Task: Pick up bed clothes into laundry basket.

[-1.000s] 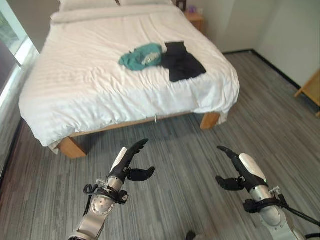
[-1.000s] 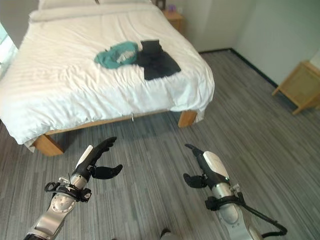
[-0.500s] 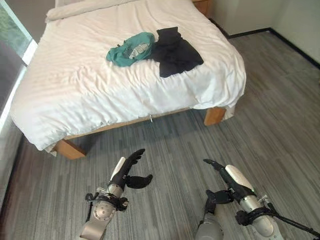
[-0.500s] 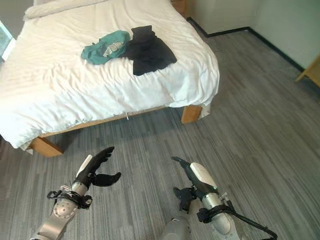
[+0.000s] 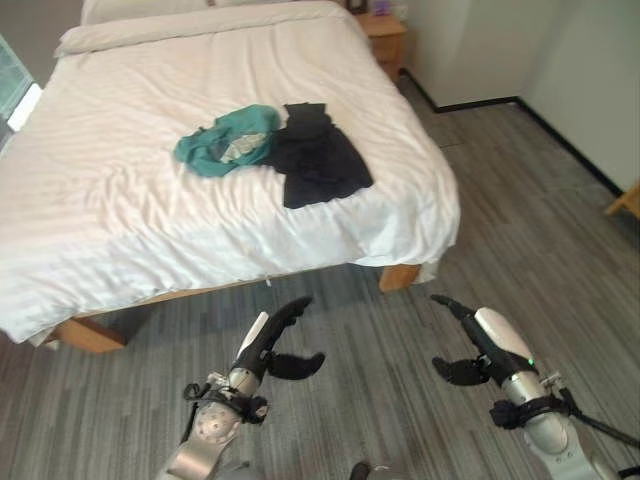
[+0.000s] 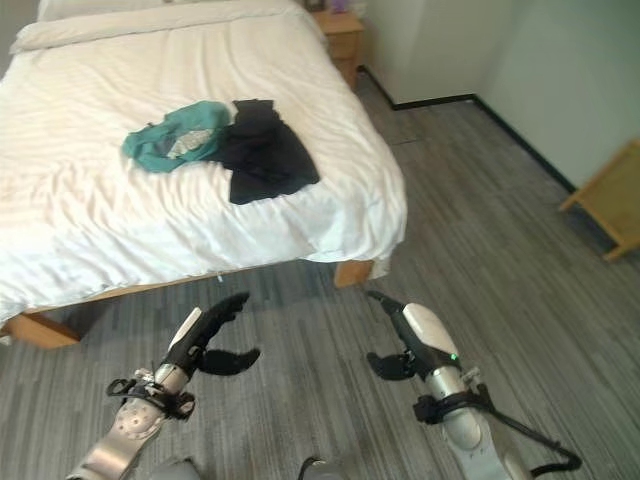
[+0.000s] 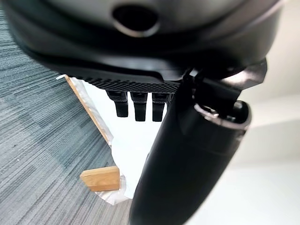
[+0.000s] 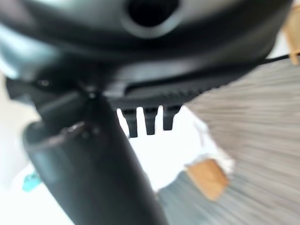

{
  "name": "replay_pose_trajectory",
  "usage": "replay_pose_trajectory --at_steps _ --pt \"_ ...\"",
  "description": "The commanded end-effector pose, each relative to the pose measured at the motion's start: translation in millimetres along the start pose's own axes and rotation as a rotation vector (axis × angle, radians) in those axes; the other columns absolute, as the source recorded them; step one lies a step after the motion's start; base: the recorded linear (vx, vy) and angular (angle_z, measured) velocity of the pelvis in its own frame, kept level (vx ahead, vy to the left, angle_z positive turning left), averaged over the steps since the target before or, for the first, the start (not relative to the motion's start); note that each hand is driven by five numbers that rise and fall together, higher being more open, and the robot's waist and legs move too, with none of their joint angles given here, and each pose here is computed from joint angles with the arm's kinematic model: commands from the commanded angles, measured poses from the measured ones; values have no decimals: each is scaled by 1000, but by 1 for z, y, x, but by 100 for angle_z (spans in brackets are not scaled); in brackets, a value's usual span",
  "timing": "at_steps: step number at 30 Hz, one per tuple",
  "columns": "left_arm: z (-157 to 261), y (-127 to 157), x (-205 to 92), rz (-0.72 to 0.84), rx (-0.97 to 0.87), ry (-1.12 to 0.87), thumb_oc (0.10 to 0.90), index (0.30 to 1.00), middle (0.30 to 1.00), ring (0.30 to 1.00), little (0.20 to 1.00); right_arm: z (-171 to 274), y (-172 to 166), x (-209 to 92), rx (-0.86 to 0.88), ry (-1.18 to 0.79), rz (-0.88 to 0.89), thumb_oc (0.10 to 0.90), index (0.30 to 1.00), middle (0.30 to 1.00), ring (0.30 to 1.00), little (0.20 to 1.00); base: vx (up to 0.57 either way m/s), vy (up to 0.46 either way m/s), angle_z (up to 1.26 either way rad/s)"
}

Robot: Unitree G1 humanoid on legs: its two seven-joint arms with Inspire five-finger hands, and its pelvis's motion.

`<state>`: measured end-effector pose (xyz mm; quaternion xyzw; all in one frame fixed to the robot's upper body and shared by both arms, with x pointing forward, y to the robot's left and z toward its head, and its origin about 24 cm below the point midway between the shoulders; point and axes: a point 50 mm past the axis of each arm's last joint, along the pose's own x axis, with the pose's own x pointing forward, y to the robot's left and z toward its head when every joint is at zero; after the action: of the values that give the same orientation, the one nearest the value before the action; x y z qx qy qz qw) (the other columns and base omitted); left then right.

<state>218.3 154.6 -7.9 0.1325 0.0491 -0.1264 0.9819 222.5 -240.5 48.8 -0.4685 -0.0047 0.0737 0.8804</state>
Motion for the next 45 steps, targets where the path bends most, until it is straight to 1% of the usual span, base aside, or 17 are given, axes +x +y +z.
replay_pose_trajectory --at_steps 1,5,9,11,12,14,16,17,18,20,24,26,28,29,34,38,45 --pt "51 15 13 54 -17 -258 800 900 900 900 900 25 -26 3 -32 -164 -116 800 900 900 900 900 688 129 -38" --pt "51 13 12 49 -34 -256 800 900 900 900 900 26 -27 5 -40 -167 -124 800 900 900 900 900 305 17 -24" --pt "63 13 12 24 -62 -293 800 900 900 900 900 35 -34 14 -110 -193 -224 800 900 900 900 900 472 15 -4" --pt "63 13 12 24 -62 -293 800 900 900 900 900 36 -34 14 -110 -193 -224 800 900 900 900 900 159 20 -50" --pt "62 14 14 34 -58 -282 800 900 900 900 900 41 -47 18 -185 -201 -313 800 900 900 900 900 308 104 -26" --pt "67 14 19 40 -37 -296 800 900 900 900 900 56 -91 19 -316 -235 -574 800 900 900 900 900 282 128 -5" --pt "68 12 21 29 -18 -303 800 900 900 900 900 72 -121 12 -393 -287 -753 800 900 900 900 900 228 72 51" --pt "65 10 22 13 -17 -290 800 900 900 900 900 88 -147 4 -434 -348 -889 800 900 900 900 900 216 38 45" --pt "65 10 22 12 -17 -290 800 900 900 900 900 88 -147 4 -435 -348 -889 800 900 900 900 900 249 -67 27" --pt "58 10 18 -2 -30 -258 800 900 900 900 900 93 -167 -7 -448 -370 -965 800 900 900 900 900 166 -135 88" --pt "43 20 8 43 -56 -198 800 900 900 900 900 88 -178 -3 -457 -351 -950 800 900 900 900 900 177 -159 80" --pt "27 25 -3 82 -85 -132 800 900 900 900 900 73 -181 9 -446 -283 -877 800 900 900 900 900 117 -69 52" --pt "27 25 -3 84 -86 -132 800 900 900 900 900 74 -181 10 -445 -286 -877 800 900 900 900 900 40 -48 19" --pt "13 27 -14 98 -116 -73 800 900 900 900 900 54 -178 25 -403 -202 -772 800 900 900 900 900 130 -85 19" --pt "-2 26 -25 96 -150 -9 800 900 900 900 900 26 -180 49 -423 -60 -644 800 900 900 900 900 107 -62 30" --pt "-9 26 -30 101 -169 21 800 900 900 900 900 19 -184 69 -438 -6 -590 800 900 900 900 900 58 -27 16" --pt "-22 24 -37 105 -195 77 800 900 900 900 900 12 -189 84 -495 63 -552 800 900 900 900 900 54 -9 18"
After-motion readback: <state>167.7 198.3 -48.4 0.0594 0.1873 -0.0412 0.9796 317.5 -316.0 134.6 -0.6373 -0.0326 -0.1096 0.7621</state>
